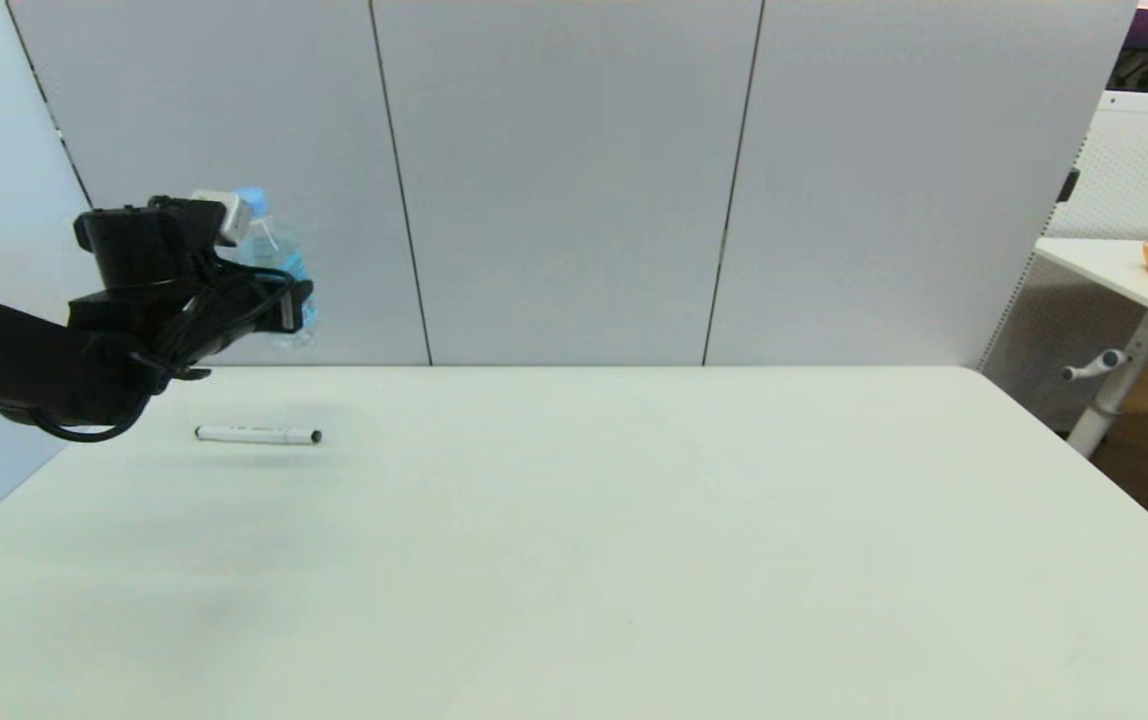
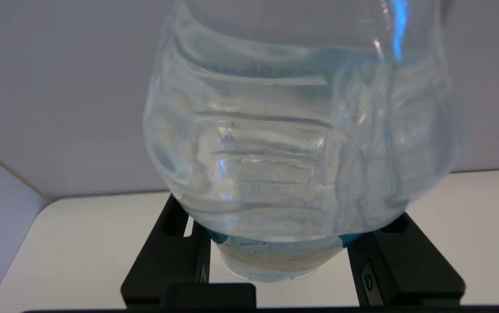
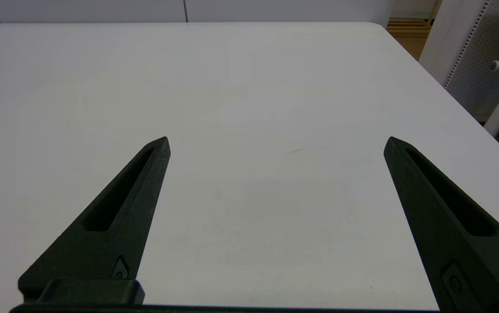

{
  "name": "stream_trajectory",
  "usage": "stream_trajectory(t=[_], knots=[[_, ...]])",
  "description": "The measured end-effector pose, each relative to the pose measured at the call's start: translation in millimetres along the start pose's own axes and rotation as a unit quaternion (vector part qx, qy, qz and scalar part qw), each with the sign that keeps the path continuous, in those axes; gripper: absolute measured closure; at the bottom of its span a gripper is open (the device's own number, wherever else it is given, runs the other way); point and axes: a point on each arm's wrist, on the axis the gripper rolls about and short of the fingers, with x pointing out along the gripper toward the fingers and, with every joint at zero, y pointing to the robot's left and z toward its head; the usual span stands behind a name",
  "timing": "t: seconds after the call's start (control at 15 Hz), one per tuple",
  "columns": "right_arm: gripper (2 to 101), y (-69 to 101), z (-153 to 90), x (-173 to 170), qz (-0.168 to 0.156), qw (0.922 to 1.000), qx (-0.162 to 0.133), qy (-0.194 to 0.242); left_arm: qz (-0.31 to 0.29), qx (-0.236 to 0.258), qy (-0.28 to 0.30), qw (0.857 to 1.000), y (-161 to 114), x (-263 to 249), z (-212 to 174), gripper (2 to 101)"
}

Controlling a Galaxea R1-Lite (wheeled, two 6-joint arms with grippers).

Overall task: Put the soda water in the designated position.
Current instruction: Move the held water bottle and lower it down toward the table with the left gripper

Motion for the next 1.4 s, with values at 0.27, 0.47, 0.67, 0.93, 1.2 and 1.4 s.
stream_trajectory(t=[0.27,0.47,0.67,0.93,1.2,1.4], knots=[[5.0,0.0,0,0,0.0,1.0,0.0,0.0,0.025,0.001,0.047,0.999,22,30,-36,54.3],[5.0,0.0,0,0,0.0,1.0,0.0,0.0,0.03,-0.004,0.073,0.997,28,41,-59,54.3],[5.0,0.0,0,0,0.0,1.0,0.0,0.0,0.028,-0.007,0.086,0.996,29,50,-73,54.3],[5.0,0.0,0,0,0.0,1.0,0.0,0.0,0.013,-0.009,0.087,0.996,28,59,-79,54.3],[5.0,0.0,0,0,0.0,1.0,0.0,0.0,0.01,-0.009,0.085,0.996,27,61,-79,54.3],[5.0,0.0,0,0,0.0,1.0,0.0,0.0,0.01,-0.009,0.085,0.996,27,61,-79,54.3]])
